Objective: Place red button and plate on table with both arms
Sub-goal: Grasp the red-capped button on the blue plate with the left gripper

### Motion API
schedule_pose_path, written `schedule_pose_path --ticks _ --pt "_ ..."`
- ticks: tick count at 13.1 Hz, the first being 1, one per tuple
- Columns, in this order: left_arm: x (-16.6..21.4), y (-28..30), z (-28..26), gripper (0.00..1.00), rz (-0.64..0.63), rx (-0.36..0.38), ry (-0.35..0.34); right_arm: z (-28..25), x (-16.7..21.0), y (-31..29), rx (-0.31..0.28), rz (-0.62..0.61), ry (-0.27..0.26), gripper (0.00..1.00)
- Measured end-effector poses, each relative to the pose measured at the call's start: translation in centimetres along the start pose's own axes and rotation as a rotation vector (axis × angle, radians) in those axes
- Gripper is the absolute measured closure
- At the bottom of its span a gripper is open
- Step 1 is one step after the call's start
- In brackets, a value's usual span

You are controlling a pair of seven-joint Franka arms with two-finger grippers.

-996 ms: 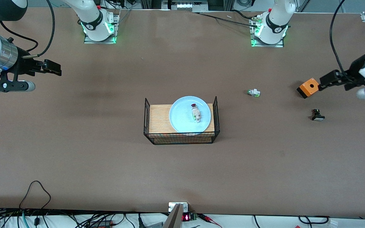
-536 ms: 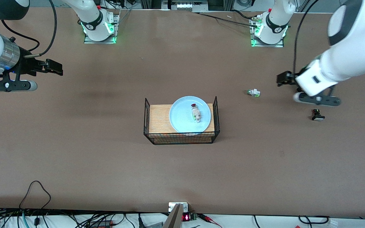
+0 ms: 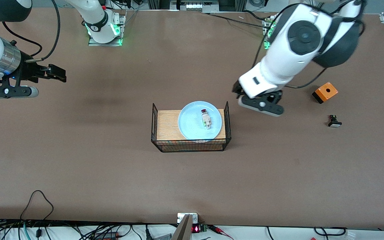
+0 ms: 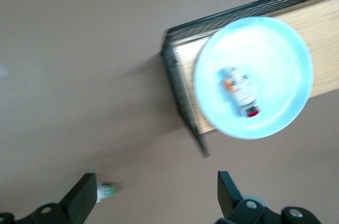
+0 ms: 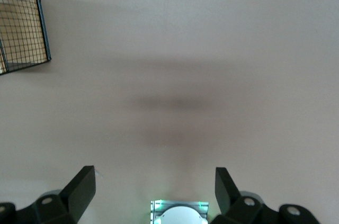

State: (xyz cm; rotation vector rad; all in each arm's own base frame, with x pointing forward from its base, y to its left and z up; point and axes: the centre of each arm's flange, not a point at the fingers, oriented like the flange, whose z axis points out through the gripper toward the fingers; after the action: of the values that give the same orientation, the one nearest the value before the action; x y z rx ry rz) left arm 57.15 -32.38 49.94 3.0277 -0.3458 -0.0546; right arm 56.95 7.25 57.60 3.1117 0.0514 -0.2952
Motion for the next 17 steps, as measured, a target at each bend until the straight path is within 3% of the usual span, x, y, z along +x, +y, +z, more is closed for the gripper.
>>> schedule_pose_path --ticks 3,5,7,11,14,17 --pt "0.2 6.4 2.9 0.0 -0.042 -0.005 -0.019 2.2 1.9 -0.3 -0.006 0.002 -0.011 0.0" --pt "0.4 9.9 5.1 0.0 -0.044 -0.012 -0.019 3.2 3.3 -0.5 -0.007 0.002 0.012 0.0" --pt "1.7 11.2 7.4 0.0 -0.046 -0.024 -0.012 3.3 3.9 -0.7 0.005 0.004 0.038 0.0" --pt "3.9 10.7 11.0 0.0 -0.102 -0.028 -0.013 3.2 3.9 -1.2 0.027 0.002 0.04 0.0" --pt "4.4 10.1 13.1 0.0 -0.158 -0.015 -0.033 3.2 3.7 -3.1 0.094 0.023 0.033 0.0" --pt "4.9 10.1 14.5 0.0 -0.172 -0.021 -0.024 3.0 3.5 -4.9 0.189 0.182 0.005 0.0"
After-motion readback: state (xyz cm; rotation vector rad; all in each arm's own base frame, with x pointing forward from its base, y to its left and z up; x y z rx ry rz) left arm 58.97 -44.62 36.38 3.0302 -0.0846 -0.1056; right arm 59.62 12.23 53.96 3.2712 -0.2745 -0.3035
